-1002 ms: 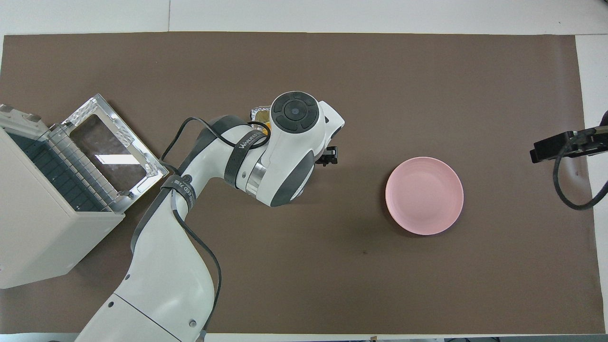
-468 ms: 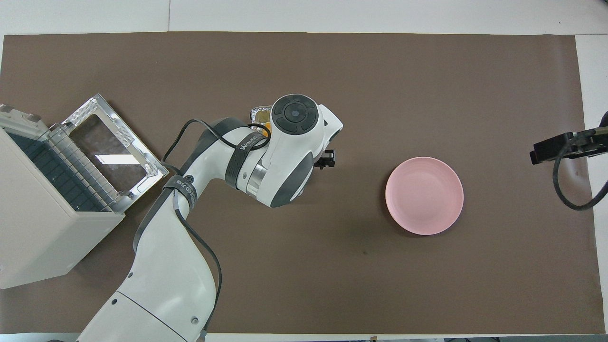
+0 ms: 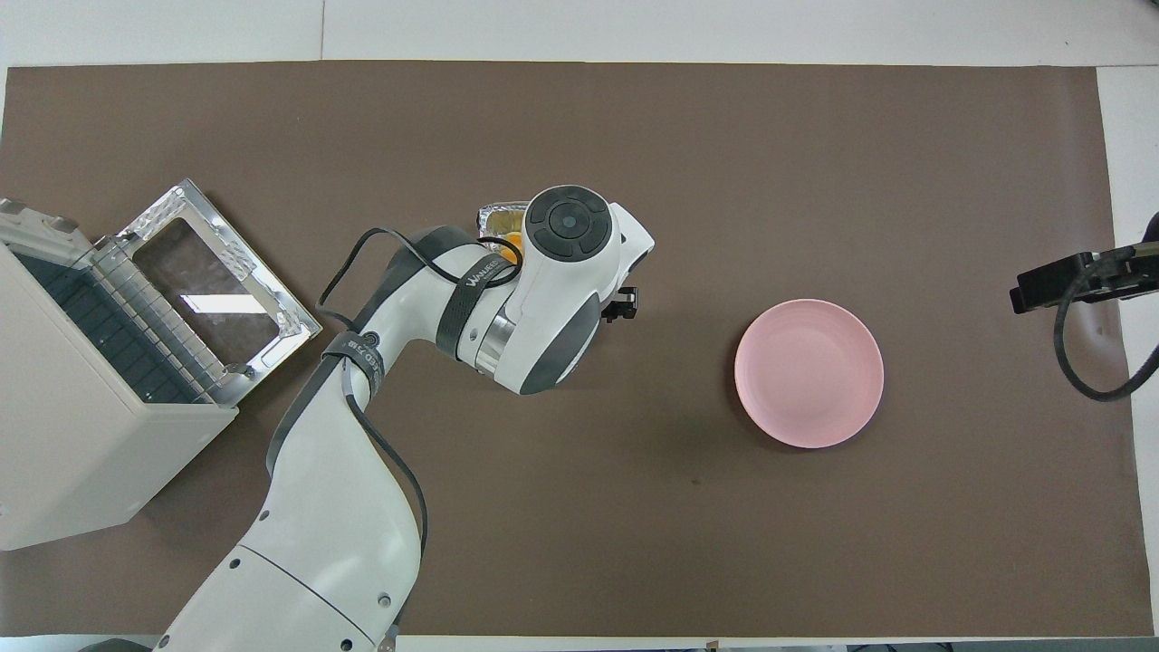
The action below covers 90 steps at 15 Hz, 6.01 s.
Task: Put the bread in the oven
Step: 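Grasp the foil tray rim with the left gripper, then lift and carry the foil tray with the left gripper to the oven, then push the foil tray into the oven opening with the left gripper, then open the left gripper and draw it back out of the oven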
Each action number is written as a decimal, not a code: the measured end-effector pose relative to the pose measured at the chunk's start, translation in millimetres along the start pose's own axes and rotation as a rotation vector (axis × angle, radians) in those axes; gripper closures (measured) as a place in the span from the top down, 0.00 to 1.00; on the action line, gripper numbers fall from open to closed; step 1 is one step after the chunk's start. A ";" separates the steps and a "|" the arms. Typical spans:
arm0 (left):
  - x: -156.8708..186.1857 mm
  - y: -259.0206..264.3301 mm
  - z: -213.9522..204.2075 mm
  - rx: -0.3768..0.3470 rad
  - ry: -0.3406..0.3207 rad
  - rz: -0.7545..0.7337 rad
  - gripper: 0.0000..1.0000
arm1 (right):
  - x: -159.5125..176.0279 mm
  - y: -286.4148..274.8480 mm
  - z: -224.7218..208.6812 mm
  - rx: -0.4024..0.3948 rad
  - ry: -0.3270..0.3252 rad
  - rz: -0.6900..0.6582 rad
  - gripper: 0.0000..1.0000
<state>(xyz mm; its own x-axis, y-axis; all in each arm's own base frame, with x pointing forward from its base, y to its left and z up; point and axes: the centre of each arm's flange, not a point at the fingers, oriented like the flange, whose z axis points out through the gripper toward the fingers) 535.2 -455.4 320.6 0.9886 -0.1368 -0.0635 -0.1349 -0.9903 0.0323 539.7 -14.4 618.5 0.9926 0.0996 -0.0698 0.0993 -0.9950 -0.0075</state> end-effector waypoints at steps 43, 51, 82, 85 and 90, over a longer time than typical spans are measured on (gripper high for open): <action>82.3 -400.1 -90.9 0.183 -0.071 -1.020 0.02 | 0.0 0.0 0.0 0.000 0.000 0.000 1.00; 77.5 -423.5 -98.9 0.185 -0.079 -1.044 0.02 | 0.0 0.0 0.0 0.000 0.000 0.000 1.00; 24.9 -434.9 -103.7 0.119 -0.204 -0.845 0.02 | 0.0 -0.1 0.0 0.000 0.000 0.000 1.00; 19.0 -437.5 -100.7 0.113 -0.216 -0.834 0.02 | 0.0 -0.1 0.0 0.000 0.000 0.000 1.00; 14.8 -449.5 -96.5 0.119 -0.217 -0.828 0.02 | 0.0 -0.1 0.0 0.000 0.000 0.000 1.00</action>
<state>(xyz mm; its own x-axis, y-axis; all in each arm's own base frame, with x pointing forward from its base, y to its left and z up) 617.0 -10.1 401.4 0.7388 0.6405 -0.2095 0.6050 -0.7674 -0.2125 539.7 -14.3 618.5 0.9926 0.0997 -0.0698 0.0994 -0.9950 -0.0075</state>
